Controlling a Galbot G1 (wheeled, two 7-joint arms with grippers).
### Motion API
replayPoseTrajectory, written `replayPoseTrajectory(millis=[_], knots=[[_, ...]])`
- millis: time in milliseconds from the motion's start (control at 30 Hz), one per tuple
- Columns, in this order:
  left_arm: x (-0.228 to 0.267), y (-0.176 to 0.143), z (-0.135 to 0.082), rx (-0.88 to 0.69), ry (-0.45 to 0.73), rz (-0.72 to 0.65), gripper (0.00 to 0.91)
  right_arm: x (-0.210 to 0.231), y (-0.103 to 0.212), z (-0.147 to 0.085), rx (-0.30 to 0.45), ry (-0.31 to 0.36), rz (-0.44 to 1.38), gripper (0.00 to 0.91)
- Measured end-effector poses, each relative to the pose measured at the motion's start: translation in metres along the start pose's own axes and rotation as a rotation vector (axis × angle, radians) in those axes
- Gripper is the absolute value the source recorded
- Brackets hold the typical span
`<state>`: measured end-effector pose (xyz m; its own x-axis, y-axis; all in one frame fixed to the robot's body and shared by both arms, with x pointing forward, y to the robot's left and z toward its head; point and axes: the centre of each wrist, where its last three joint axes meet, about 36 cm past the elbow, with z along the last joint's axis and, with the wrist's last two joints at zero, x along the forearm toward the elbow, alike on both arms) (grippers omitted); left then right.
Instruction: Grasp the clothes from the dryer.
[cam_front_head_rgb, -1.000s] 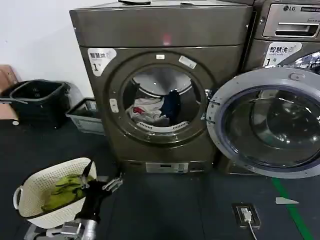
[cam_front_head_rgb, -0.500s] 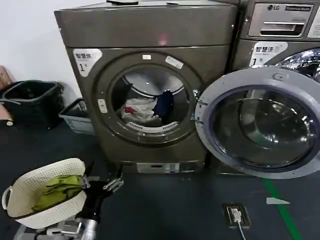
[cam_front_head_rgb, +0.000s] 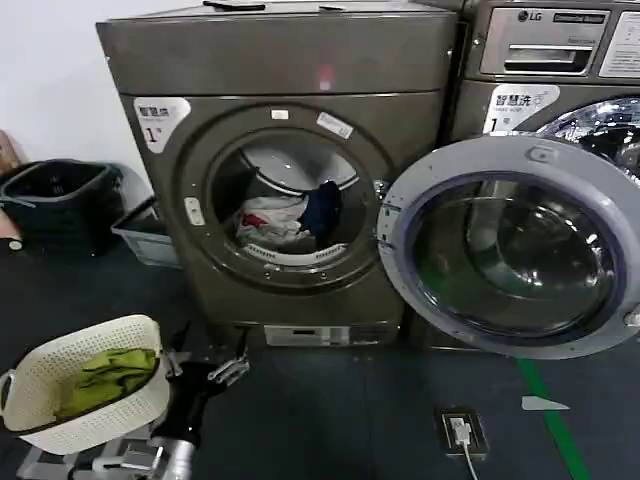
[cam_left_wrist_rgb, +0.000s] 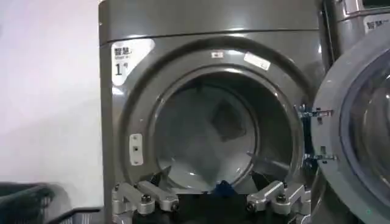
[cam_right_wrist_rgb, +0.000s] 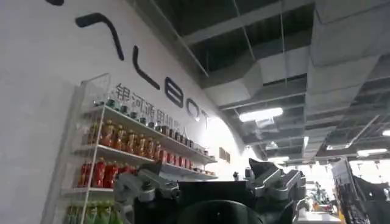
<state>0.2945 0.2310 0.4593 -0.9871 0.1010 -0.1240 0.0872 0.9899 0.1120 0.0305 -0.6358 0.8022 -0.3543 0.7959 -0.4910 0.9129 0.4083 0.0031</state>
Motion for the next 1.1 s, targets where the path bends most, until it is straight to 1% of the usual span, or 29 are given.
replayPoseTrajectory(millis=[233, 667, 1100], knots=[[-0.0015, 0.0, -0.0009, -0.001, -0.007, 0.008, 0.907, 0.0003, -0.0016, -0.0016, -0.027, -0.013, 0.001, 0.907], [-0.0059, -0.0017, -0.0007, -0.002, -0.025, 0.025, 0.907, 0.0006, -0.006, -0.0033, -0.069, -0.064, 0.014, 0.907], [-0.0088, -0.0013, 0.0022, 0.0, -0.017, 0.023, 0.907, 0.0022, -0.0065, -0.0051, -0.079, -0.088, 0.004, 0.907]])
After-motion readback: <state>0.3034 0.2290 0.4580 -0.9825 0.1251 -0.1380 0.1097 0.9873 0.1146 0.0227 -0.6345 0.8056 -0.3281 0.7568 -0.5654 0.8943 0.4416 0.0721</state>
